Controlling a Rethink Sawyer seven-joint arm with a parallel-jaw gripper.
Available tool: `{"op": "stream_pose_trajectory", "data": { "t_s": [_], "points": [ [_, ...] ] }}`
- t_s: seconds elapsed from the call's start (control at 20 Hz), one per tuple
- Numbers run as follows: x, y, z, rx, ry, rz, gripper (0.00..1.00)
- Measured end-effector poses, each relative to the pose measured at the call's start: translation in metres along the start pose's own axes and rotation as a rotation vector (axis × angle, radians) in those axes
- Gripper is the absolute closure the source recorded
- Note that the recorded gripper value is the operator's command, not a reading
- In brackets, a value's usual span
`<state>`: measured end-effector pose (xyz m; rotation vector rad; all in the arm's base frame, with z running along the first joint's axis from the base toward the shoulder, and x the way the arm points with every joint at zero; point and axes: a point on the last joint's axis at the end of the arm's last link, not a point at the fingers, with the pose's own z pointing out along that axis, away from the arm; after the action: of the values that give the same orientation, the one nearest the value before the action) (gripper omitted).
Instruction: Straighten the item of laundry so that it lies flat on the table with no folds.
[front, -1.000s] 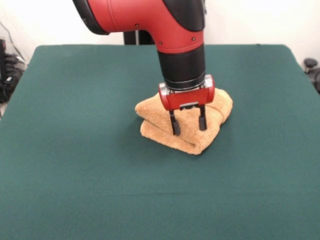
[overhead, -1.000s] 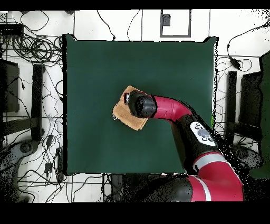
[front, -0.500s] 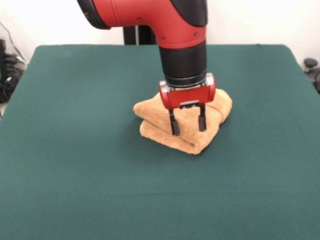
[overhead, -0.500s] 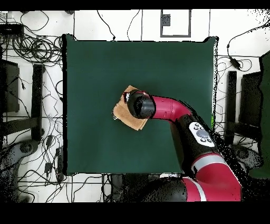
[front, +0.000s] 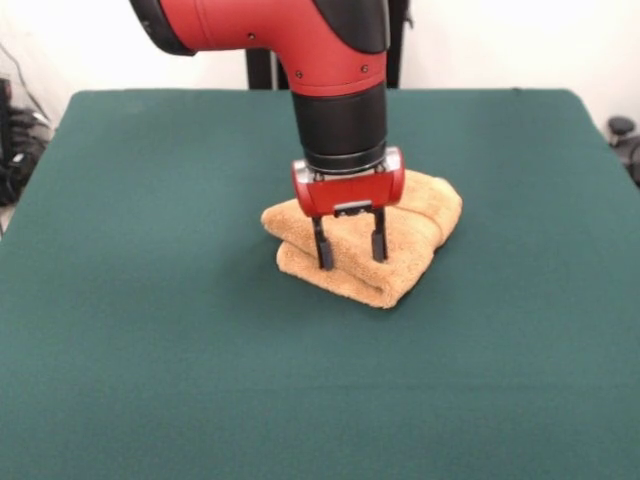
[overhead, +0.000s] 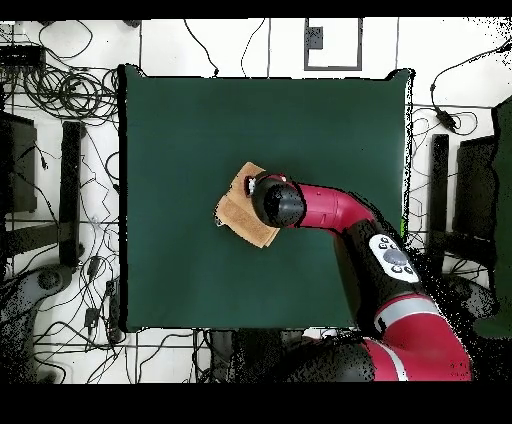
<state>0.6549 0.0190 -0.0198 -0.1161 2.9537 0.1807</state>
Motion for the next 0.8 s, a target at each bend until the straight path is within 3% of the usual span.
{"op": "stream_pose_trajectory", "data": {
  "t_s": [0.8],
  "points": [
    [-0.001,0.016,0.007,0.003,-0.016,-0.026,0.0]
  ]
}}
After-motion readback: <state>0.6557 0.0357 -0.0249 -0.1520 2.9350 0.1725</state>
